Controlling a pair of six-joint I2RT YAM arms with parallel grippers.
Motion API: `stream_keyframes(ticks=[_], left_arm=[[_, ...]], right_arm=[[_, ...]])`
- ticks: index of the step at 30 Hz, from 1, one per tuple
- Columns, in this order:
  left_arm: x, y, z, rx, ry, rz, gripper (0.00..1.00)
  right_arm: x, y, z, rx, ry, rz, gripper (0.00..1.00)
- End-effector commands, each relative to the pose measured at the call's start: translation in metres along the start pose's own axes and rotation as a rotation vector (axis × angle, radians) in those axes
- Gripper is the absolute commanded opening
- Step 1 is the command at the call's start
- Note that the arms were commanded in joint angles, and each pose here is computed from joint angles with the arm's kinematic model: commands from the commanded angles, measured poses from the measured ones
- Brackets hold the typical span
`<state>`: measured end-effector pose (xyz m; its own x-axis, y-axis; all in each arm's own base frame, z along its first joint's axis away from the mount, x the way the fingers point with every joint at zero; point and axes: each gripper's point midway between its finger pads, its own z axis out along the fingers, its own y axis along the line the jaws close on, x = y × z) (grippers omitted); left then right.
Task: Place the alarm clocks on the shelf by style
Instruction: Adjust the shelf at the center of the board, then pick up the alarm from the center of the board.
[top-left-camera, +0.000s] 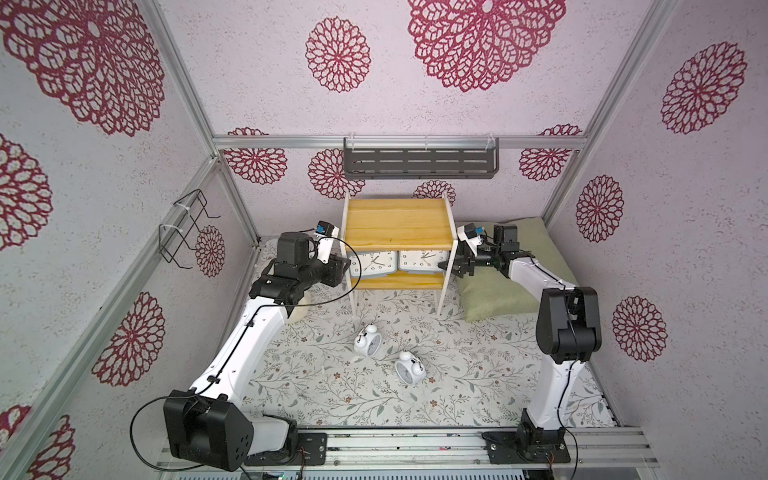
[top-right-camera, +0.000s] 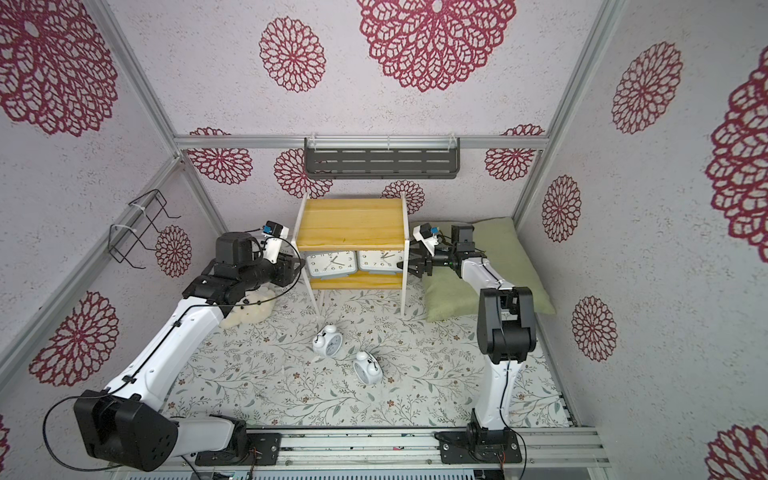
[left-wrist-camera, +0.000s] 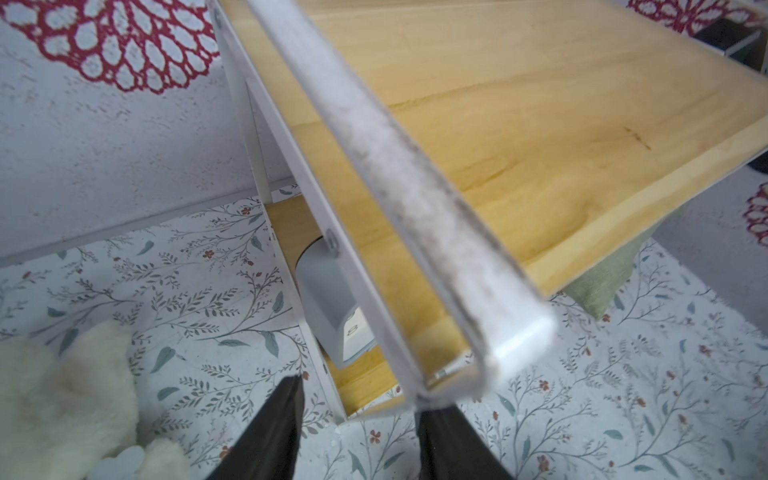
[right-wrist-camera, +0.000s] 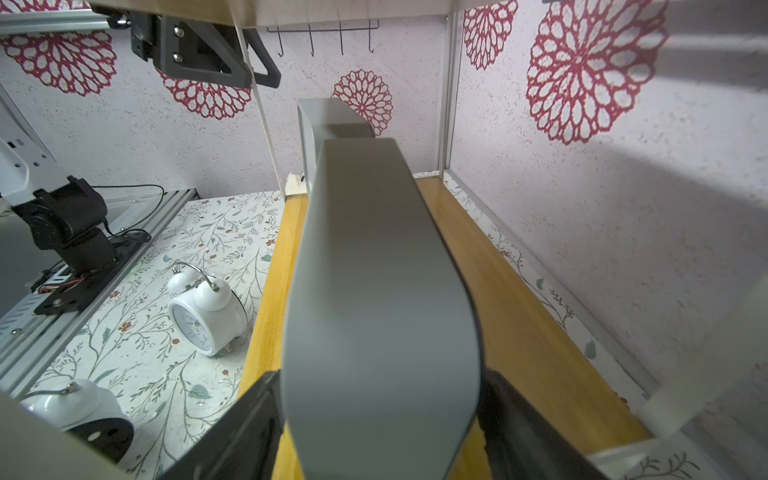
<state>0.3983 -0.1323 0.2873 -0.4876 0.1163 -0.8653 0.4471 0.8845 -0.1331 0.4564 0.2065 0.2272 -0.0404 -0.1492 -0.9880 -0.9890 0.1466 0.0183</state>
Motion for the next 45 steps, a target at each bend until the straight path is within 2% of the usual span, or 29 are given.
stream_keyframes(ticks=[1, 4, 8, 14, 18, 22, 27, 35, 45], left_arm=[[-0.005, 0.005, -0.005, -0.02, -0.011, 0.003, 0.64], [-0.005, 0.008, -0.01, -0.048, -0.022, 0.007, 0.74], [-0.002, 0.011, -0.021, -0.087, -0.042, 0.013, 0.82], [0.017, 0.008, -0.046, -0.115, -0.054, -0.027, 0.82], [0.039, -0.009, -0.061, -0.048, -0.055, -0.06, 0.81], [0.059, -0.024, -0.07, 0.02, -0.05, -0.125, 0.76], [0.084, -0.037, -0.071, 0.092, -0.022, -0.215, 0.61], [0.115, -0.066, -0.047, 0.259, 0.006, -0.345, 0.42], [0.155, -0.085, -0.019, 0.25, 0.151, -0.309, 0.41]], right_arm=[[-0.023, 0.005, -0.006, 0.038, -0.015, -0.08, 0.85], [-0.031, 0.004, -0.015, 0.105, -0.047, -0.11, 0.88], [-0.043, 0.005, -0.035, 0.201, -0.115, -0.122, 0.9], [-0.049, 0.001, -0.065, 0.409, -0.148, -0.118, 0.91], [-0.046, 0.01, -0.084, 0.555, -0.151, -0.107, 0.91], [-0.041, 0.024, -0.102, 0.688, -0.166, -0.05, 0.91], [-0.02, 0.058, -0.12, 0.802, -0.2, 0.099, 0.9], [0.02, 0.121, -0.12, 0.837, -0.189, 0.21, 0.89], [0.043, 0.156, -0.128, 0.877, -0.194, 0.241, 0.91]])
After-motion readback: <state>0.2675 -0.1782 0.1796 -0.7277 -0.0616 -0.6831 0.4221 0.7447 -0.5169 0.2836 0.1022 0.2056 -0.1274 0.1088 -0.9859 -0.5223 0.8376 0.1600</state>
